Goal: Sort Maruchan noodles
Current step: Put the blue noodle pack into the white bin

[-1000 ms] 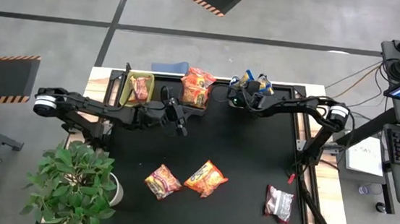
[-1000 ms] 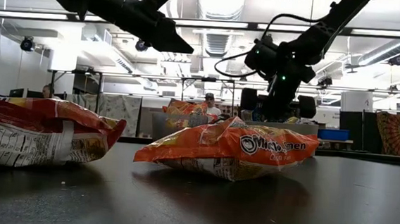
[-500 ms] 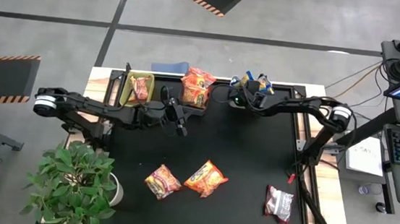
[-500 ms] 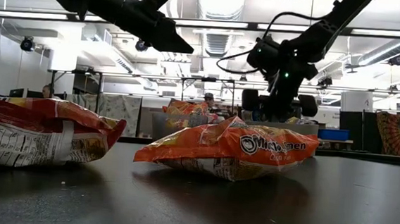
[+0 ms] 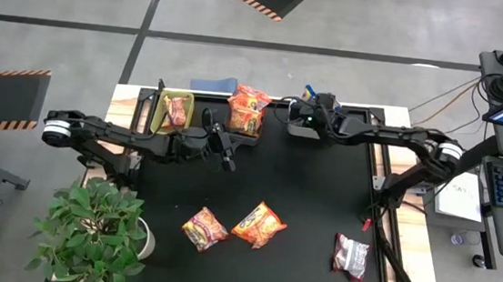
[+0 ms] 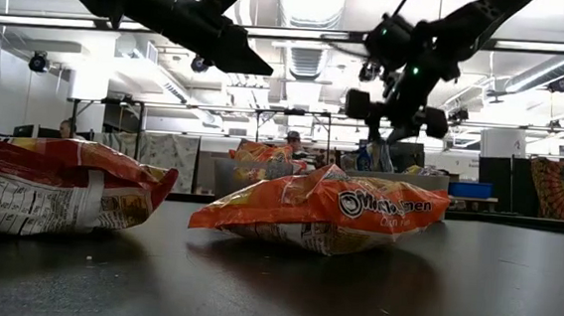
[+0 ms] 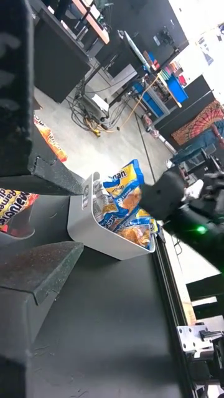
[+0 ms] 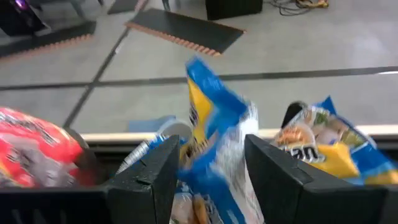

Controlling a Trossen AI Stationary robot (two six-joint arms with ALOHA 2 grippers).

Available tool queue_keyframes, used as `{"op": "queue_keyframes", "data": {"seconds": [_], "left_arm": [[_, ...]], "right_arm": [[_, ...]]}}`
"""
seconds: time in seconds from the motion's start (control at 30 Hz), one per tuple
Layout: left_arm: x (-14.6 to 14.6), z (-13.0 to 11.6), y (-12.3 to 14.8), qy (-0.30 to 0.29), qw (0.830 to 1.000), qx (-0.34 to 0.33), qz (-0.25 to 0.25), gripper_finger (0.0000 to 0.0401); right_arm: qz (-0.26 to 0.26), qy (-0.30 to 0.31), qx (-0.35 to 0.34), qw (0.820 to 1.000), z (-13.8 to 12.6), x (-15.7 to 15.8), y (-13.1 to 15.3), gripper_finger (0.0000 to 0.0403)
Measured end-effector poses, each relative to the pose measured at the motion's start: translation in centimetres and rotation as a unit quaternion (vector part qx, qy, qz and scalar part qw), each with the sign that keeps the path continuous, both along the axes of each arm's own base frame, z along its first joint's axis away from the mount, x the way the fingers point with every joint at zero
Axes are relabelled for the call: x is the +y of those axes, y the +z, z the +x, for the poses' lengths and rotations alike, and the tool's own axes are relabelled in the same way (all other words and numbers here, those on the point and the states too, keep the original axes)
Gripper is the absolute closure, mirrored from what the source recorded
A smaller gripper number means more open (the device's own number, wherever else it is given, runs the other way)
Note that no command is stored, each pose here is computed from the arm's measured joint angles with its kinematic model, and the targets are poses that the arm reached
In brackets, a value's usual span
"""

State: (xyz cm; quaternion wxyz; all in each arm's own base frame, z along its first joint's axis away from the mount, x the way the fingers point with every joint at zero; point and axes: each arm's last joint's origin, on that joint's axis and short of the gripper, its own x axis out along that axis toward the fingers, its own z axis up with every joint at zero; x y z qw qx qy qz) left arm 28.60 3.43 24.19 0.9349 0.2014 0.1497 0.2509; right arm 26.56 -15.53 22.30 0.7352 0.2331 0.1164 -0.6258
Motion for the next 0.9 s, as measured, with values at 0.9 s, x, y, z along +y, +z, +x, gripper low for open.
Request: {"op": "queue_keyframes", "data": {"seconds": [0.9], "left_arm": [[0.0,0.1,0.3,-0.002,1.000,-0.008,0.014,0.0287]], "right_arm": [[-0.013,0.044,0.051,0.998,0.1,-5.9,-3.4,0.0374]]}}
